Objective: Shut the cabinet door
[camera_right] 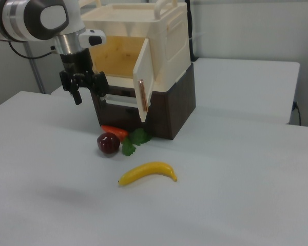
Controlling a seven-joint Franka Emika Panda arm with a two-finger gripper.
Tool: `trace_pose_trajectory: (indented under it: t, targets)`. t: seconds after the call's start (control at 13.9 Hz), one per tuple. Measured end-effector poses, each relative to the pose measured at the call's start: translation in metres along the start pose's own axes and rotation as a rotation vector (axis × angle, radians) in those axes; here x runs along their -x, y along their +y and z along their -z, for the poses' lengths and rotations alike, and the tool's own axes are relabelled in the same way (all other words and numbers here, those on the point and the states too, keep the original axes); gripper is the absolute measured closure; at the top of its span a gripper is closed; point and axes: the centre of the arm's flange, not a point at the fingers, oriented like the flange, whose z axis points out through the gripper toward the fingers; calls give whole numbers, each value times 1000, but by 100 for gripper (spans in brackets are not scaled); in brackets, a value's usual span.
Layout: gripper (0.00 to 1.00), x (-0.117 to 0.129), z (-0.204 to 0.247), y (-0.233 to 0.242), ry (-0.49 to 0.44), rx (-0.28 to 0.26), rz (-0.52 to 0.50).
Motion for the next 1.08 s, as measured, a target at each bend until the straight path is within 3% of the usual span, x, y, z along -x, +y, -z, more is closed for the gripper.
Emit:
trace_pose_trajectory:
  t: [0.36, 0.86, 1.01, 1.08]
  targets:
    - [5, 0, -1, -1, -5, 0, 23]
    - [80, 0, -1, -1, -5, -1, 25]
    - [98, 0, -1, -1, -5, -1, 25]
    - [99, 0, -1, -2, -5, -1, 25]
